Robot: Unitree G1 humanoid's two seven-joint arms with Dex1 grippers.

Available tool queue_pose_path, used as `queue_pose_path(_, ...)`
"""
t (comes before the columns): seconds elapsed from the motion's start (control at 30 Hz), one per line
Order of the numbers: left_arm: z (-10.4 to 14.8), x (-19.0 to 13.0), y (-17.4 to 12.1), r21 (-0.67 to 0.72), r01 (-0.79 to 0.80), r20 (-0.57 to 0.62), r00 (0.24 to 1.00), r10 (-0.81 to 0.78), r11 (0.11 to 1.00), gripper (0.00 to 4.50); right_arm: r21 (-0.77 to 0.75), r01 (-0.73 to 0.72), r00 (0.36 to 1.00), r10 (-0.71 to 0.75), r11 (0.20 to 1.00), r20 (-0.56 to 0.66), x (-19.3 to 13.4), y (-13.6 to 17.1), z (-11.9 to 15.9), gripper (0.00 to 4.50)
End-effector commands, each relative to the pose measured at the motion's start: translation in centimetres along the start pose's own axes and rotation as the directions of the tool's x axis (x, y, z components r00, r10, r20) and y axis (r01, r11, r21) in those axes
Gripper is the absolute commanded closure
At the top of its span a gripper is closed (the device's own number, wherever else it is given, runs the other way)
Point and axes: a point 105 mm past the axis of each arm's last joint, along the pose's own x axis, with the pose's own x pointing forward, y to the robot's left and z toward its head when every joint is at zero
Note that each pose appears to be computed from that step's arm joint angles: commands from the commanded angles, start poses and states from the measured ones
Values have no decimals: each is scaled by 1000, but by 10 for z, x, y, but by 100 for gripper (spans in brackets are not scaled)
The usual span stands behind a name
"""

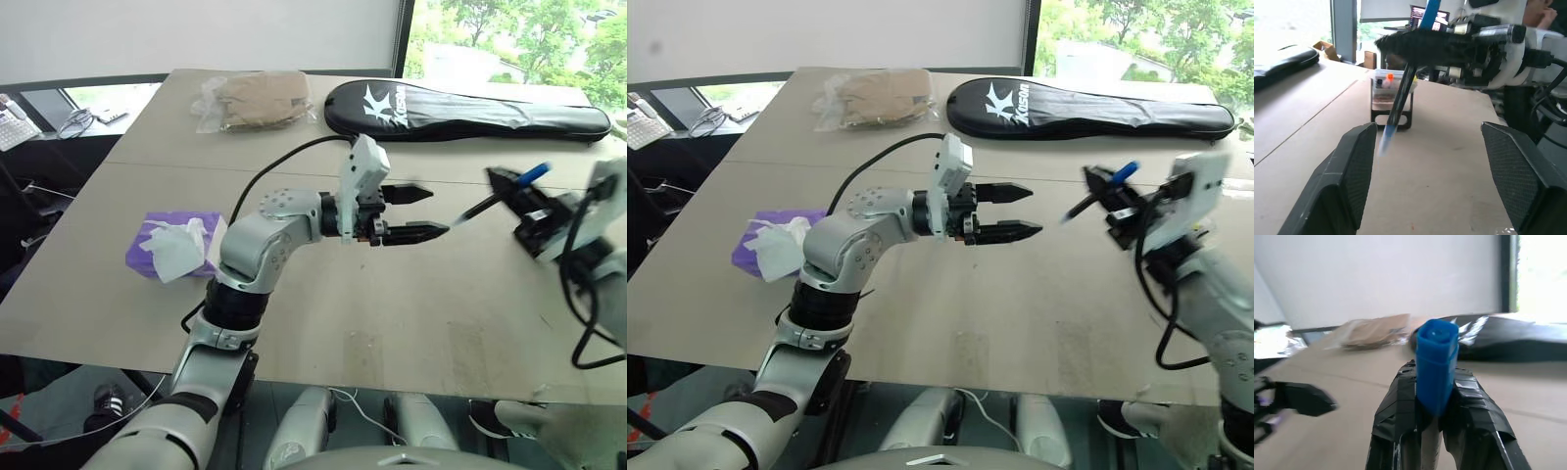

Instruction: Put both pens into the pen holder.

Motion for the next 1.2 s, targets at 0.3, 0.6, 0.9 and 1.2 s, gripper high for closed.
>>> queue_pose_path(0.3, -1, 9, -13, 60, -1, 15, 1000, 0, 998, 122, -409, 156, 985, -170, 899, 2, 0, -49, 23, 439)
queue_pose_path(0.6, -2, 8, -11, 68, -39, 17, 999, 38, 997, 122, -453, 208, 972, -236, 867, -6, 8, -68, 4, 439)
queue_pose_path(0.9, -3, 6, -9, 92, -61, 8, 998, 61, 994, 122, -480, 158, 974, -215, 863, -65, 13, -66, -20, 270)
queue_pose_path(1.2, 4, 5, -16, 70, -22, 52, 998, 18, 997, 122, -465, 147, 989, -138, 873, 52, 12, -44, 7, 4)
